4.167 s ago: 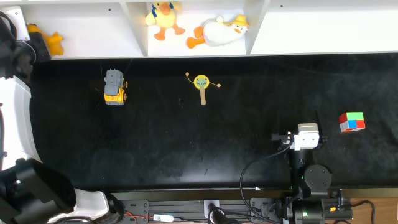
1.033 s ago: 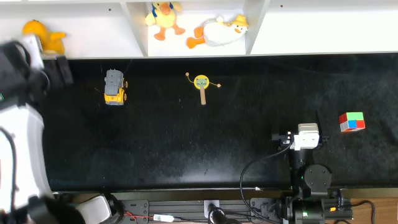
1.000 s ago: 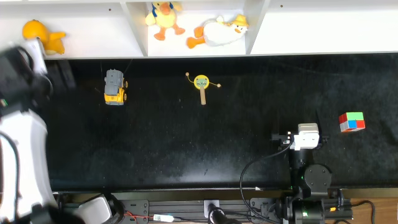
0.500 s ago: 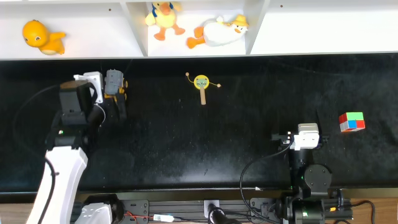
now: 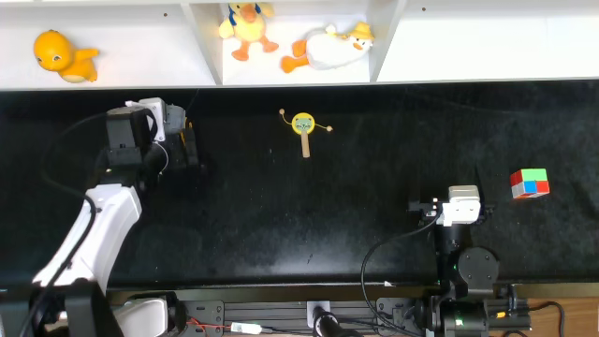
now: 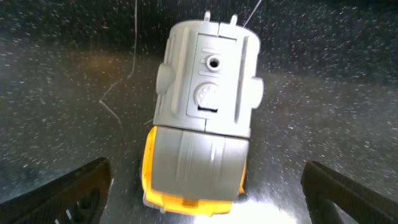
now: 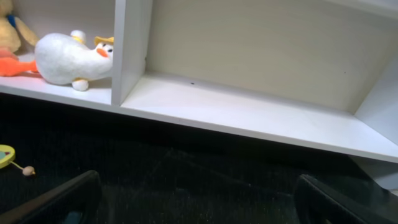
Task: Store Toys
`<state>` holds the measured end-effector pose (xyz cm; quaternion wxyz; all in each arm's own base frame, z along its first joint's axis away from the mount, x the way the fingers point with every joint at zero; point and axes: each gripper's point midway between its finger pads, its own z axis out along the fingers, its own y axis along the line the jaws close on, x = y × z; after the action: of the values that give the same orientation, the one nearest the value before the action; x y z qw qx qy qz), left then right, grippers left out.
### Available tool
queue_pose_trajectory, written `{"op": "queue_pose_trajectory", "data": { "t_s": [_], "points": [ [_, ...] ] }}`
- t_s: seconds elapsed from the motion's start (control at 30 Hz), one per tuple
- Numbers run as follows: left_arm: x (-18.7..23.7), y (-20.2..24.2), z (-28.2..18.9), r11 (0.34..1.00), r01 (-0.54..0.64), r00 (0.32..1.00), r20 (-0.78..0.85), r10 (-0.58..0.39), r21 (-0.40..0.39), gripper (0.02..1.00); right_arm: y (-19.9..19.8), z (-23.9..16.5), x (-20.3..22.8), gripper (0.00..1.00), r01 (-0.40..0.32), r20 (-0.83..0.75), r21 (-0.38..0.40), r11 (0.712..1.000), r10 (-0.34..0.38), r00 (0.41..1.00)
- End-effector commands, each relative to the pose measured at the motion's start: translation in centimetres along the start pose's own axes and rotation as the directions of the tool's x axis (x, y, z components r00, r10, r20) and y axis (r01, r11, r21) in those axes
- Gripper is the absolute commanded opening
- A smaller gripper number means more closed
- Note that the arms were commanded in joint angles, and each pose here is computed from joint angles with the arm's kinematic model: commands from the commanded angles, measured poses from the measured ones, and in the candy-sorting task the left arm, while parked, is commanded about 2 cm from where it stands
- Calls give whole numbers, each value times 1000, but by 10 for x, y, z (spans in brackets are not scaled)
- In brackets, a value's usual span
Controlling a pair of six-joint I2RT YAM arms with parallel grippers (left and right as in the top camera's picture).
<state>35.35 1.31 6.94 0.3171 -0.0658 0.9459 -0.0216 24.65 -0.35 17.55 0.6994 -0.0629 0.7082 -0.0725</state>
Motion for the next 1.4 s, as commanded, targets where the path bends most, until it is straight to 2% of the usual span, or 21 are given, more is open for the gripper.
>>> {"op": "queue_pose_trajectory", "data": {
  "t_s": [0.03, 0.07, 0.17, 0.23, 0.33, 0.43, 0.53, 0.8, 0.93, 1.1, 1.4],
  "points": [
    [-1, -5, 8, 1000, -24, 1000, -12, 24, 16, 871, 0, 0, 4, 996, -7, -2, -1, 1000, 7, 1000],
    [0, -5, 9, 1000, -24, 1000, -16, 24, 16, 849, 0, 0, 4, 996, -7, -2, -1, 1000, 7, 1000],
    [1, -4, 12, 1000, -24, 1000, -18, 24, 13, 627, 0, 0, 4, 996, -7, -2, -1, 1000, 7, 1000],
    [-1, -4, 12, 1000, -24, 1000, -11, 24, 13, 584, 0, 0, 4, 996, -7, -2, -1, 1000, 7, 1000],
    [-2, -4, 12, 1000, -20, 1000, -7, 20, 14, 570, 0, 0, 4, 996, -7, -2, -1, 1000, 7, 1000],
    [-2, -4, 12, 1000, -20, 1000, -6, 20, 14, 503, 0, 0, 4, 993, -7, -2, -1, 1000, 7, 1000],
    [-3, -4, 8, 1000, -21, 1000, -4, 21, 11, 489, 0, 0, 4, 996, -7, -2, -1, 1000, 7, 1000],
    [10, 10, -32, 997, -23, 999, -39, 20, -73, 481, 0, 0, 4, 996, -7, -2, -1, 1000, 7, 1000],
    [6, 8, -57, 998, -20, 1000, 1, 21, -64, 485, 0, 0, 4, 996, -7, -2, -1, 1000, 7, 1000],
    [-22, -4, -77, 1000, -22, 997, 77, 22, -5, 485, 0, 0, 4, 996, -7, -2, -1, 1000, 7, 1000],
    [-90, -10, -89, 998, -53, 986, 158, 55, -15, 465, 0, 0, 4, 993, -7, -2, -1, 1000, 7, 1000]
  ]
}}
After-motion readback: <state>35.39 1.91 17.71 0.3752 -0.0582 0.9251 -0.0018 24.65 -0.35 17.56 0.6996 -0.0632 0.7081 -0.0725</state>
